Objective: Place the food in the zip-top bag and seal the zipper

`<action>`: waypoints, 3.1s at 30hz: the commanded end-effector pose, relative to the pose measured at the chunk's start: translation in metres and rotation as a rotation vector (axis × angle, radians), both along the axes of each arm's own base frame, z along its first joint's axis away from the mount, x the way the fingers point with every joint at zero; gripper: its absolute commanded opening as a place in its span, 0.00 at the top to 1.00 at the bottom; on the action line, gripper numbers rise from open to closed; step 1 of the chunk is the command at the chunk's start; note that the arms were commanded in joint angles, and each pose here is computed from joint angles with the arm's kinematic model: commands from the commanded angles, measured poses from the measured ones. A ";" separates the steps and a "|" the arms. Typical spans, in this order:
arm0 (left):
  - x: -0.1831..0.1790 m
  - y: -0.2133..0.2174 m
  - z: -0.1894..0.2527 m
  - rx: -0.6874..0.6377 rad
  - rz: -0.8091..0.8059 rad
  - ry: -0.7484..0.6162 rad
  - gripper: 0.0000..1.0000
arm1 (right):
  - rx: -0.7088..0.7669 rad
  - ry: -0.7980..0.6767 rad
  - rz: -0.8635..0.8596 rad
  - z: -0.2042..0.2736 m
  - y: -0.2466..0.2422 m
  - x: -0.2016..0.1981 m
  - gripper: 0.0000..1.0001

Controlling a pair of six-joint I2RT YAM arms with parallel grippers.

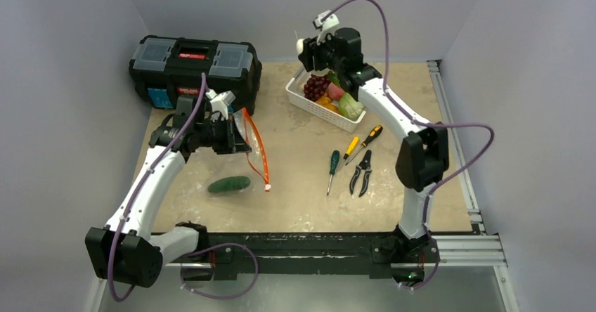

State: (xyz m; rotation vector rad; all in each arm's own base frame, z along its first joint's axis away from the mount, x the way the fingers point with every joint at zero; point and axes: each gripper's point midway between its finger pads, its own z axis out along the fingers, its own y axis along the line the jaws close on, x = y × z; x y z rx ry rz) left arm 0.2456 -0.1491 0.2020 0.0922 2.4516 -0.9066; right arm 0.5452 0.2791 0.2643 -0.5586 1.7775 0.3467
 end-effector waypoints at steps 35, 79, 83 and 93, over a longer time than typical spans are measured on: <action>-0.023 -0.032 0.080 -0.438 0.143 -0.008 1.00 | 1.317 0.034 0.174 0.157 0.080 -0.269 1.00; -0.033 -0.037 0.078 -0.509 0.113 0.006 1.00 | 0.899 -0.062 0.135 0.039 0.122 -0.298 0.51; -0.034 -0.037 0.078 -0.508 0.112 0.002 1.00 | 0.889 -0.003 0.172 0.041 0.125 -0.307 0.30; -0.034 -0.037 0.077 -0.512 0.113 -0.003 1.00 | 0.775 0.022 0.157 0.037 0.104 -0.311 0.10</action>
